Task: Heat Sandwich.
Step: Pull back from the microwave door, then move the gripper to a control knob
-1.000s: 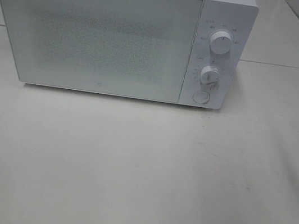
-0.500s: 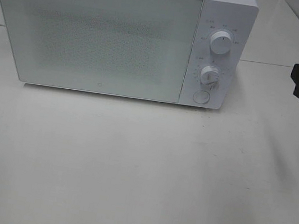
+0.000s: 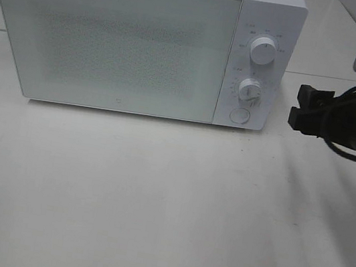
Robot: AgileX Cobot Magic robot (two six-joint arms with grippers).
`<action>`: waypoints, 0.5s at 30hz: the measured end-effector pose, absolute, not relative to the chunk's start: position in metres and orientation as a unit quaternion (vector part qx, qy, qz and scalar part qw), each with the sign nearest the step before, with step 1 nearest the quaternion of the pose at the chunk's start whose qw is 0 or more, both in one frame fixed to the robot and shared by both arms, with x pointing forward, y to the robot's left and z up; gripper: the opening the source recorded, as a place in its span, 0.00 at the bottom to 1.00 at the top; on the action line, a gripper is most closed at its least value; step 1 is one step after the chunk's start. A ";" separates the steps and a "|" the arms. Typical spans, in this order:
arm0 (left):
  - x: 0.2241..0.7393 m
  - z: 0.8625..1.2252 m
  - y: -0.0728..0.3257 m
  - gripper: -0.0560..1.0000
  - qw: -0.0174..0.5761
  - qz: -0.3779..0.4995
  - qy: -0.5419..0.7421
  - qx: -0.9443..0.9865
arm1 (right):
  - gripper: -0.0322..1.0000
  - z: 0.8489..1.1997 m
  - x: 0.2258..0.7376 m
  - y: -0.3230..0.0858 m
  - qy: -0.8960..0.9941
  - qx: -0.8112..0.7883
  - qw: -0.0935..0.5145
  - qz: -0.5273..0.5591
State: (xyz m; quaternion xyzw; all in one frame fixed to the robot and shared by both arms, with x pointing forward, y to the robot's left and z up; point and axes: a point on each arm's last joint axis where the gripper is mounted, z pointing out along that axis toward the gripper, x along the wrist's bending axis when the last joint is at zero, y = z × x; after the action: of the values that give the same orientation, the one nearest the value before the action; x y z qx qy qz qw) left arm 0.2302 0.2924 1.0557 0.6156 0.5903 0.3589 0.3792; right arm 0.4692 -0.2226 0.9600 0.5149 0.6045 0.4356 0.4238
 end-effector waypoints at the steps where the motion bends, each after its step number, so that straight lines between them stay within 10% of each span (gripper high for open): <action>1: 0.230 1.056 0.292 0.97 0.379 0.359 0.590 0.616 | 0.78 0.960 0.469 -0.223 0.605 0.515 0.424 0.436; 15: 0.230 1.056 0.292 0.97 0.379 0.359 0.590 0.616 | 0.78 0.930 0.487 -0.176 0.610 0.501 0.430 0.438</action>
State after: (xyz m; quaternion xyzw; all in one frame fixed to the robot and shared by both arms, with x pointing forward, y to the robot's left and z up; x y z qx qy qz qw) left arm 0.2302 0.2924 1.0557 0.6156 0.5903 0.3589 0.3792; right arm 0.4871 -0.1761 0.9301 0.5006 0.6102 0.4381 0.4303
